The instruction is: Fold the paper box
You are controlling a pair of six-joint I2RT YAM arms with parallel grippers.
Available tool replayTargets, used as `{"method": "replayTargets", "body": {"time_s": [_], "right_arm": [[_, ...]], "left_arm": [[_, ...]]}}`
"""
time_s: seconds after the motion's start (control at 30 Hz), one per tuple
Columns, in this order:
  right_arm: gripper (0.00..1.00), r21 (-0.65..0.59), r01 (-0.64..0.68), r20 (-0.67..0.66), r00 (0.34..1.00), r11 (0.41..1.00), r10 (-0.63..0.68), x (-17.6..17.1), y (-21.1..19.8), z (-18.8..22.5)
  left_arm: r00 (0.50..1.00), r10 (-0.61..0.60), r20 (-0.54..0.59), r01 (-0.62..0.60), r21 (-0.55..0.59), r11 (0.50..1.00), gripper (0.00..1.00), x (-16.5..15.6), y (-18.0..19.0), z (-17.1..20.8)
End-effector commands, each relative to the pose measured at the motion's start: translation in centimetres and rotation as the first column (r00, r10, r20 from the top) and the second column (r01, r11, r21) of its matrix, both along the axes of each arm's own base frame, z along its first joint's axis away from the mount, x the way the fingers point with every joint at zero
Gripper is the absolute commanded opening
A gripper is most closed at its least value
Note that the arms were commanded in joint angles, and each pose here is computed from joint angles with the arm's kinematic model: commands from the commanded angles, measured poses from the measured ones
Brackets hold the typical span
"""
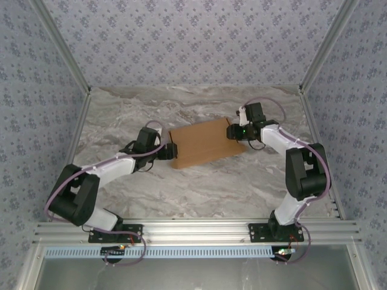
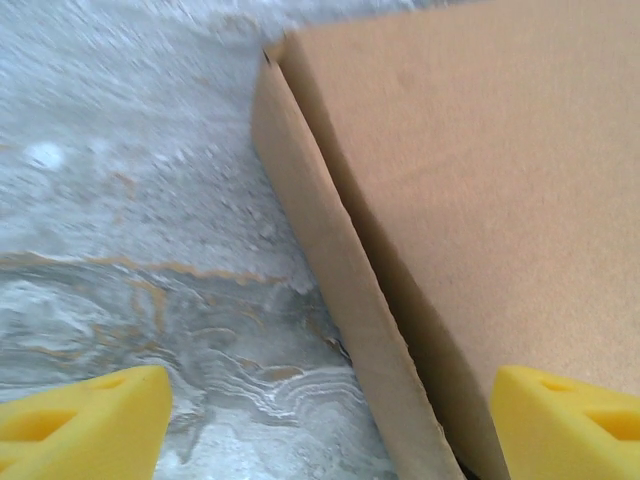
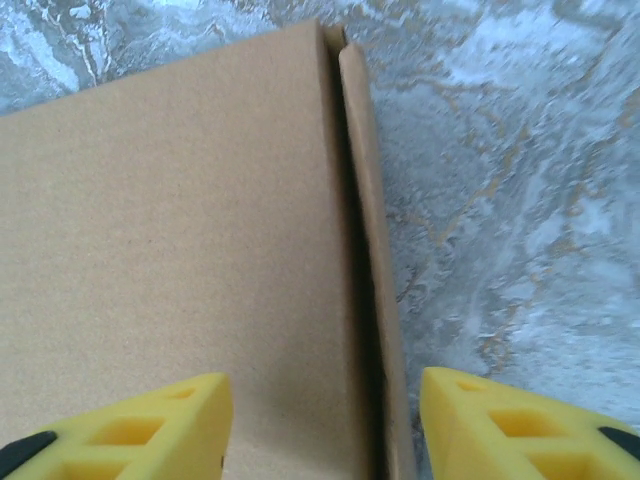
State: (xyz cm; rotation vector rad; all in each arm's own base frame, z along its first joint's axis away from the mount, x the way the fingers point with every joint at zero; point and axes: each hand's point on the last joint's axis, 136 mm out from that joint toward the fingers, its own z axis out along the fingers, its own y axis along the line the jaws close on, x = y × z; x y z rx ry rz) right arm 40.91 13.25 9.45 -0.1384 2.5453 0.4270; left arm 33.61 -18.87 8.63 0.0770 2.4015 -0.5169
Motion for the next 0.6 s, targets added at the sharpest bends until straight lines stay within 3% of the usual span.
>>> {"method": "replayTargets", "body": {"time_s": [0.0,0.1,0.3,0.57], "right_arm": [[0.58,-0.078,0.016,0.051,0.999,0.997,-0.012,-0.9,-1.4,3.1],[0.62,-0.086,0.008,0.076,0.997,0.996,-0.001,-2.9,-1.3,4.2],[0.66,-0.106,-0.104,0.049,0.993,0.989,0.110,-8.8,1.0,4.3],[0.66,-0.041,-0.199,0.013,0.980,0.979,0.199,-13.1,3.1,4.3]], "left_arm": [[0.990,0.045,0.132,-0.052,0.045,0.998,0.85,1.5,1.2,3.5],[0.987,0.002,0.162,-0.010,0.047,0.999,0.86,2.8,0.3,5.1],[0.980,-0.182,0.080,0.178,0.057,0.982,0.86,6.2,-4.0,4.9],[0.920,-0.388,-0.063,0.391,0.230,0.891,0.85,9.9,-5.5,1.5]]}}
